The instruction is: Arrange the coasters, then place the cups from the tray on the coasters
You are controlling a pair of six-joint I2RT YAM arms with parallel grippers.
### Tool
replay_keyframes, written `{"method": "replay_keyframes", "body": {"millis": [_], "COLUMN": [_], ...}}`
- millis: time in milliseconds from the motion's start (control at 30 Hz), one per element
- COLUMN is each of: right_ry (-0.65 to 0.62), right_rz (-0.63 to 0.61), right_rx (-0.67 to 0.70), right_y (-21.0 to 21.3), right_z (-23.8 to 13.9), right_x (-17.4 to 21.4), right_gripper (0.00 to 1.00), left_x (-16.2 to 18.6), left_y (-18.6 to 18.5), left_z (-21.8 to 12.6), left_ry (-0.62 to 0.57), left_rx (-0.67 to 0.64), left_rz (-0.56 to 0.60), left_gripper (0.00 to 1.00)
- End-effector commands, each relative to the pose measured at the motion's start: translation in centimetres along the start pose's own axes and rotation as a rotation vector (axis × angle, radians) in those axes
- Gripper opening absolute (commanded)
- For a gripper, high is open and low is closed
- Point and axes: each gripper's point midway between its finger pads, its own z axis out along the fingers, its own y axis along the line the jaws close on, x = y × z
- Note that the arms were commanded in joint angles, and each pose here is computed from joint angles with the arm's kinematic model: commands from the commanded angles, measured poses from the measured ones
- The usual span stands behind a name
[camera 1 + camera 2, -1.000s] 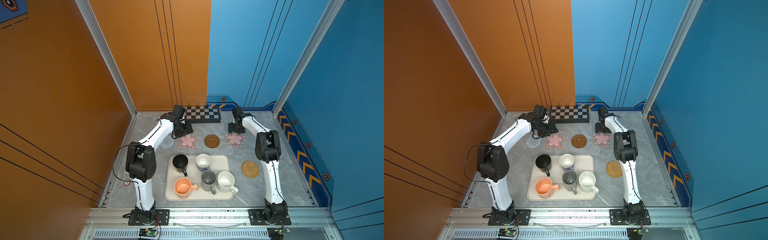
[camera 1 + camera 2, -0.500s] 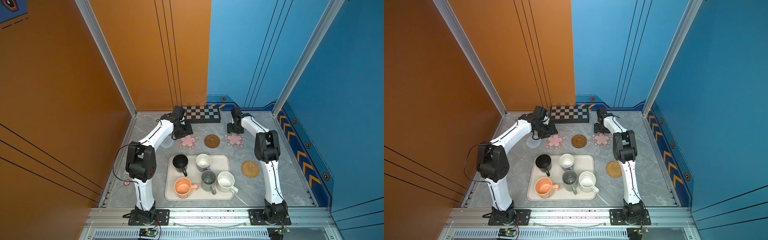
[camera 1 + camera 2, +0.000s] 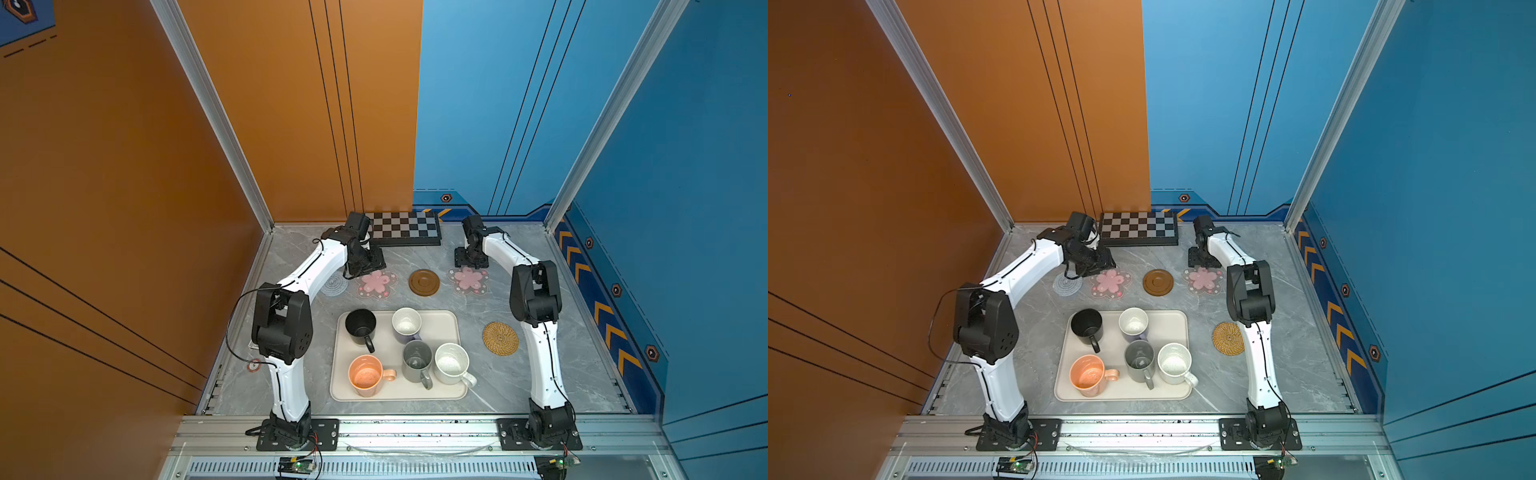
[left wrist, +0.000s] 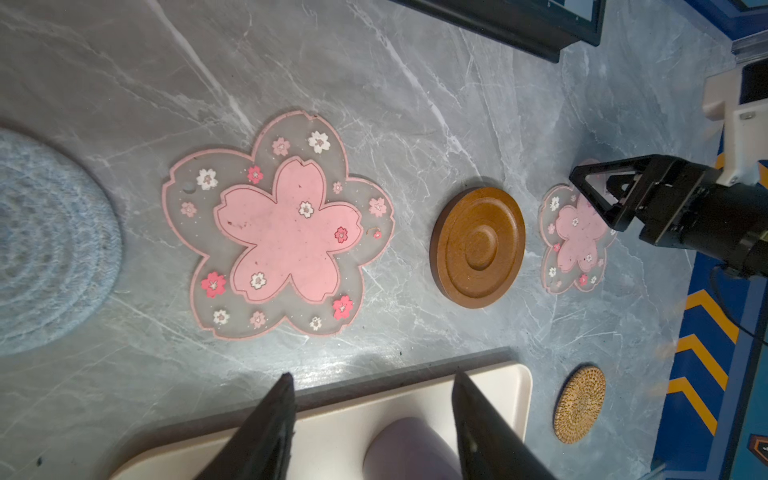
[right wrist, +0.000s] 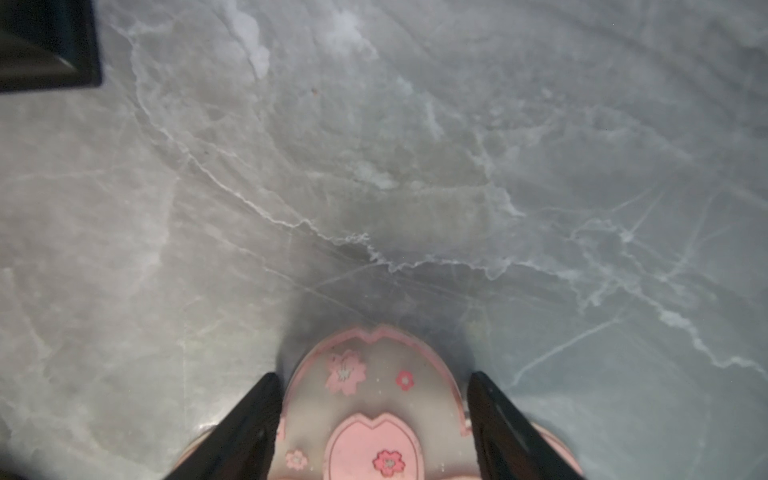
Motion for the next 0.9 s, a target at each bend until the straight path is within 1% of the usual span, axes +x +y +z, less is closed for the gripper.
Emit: {"method": "replay_keyframes", "body": {"millis": [0,200,367,400,433,467,633,867], "right_ry": [-0.045,-0.127,-0.165,-0.162,-0.186,-0.190,-0.190,-0.200], "right_rz": [0.075,0.080,0.082,0.085,0.091,0.096,0.128,0.173], "right_rx": [-0.038,-0.057,-0.040,-0.039,-0.042,-0.040,-0.028,-0.032], "right_y": [-0.6,-0.7,-1.9,-2.1,-2.4,-2.8,-4.3,-5.4], "right_z": [-4.4,-8.9,-12.0,-12.0,-13.4,-13.8,-15.0,-16.0], "right_x": [-1.8,-3.3,-2.5,-2.1,-2.0,-1.7,0.5,2.1], "right_gripper": [0.73,0.74,0.74,0.74,0.74,0.74,0.75,0.75], "left_x": [-0.7,-2.2,-3.5,-3.7,-3.9,-4.0,-4.3,-4.5], "left_y": [-0.1,-1.1,-2.2,-2.6,-2.8,-3.1,-3.4,-3.7], "left_z": [1.6,4.5,6.8,7.1,7.5,7.8,9.8,11.9], "left_ry": [0.002,0.002,0.004,0.003,0.002,0.002,0.014,0.003], "left_rx": [-0.011,0.025,0.064,0.074,0.081,0.085,0.091,0.090], "left_rz": [0.042,0.046,0.049,0.051,0.054,0.057,0.041,0.020], "left_gripper": [0.60,0.59,0.58,0.58,0.58,0.58,0.58,0.57]}}
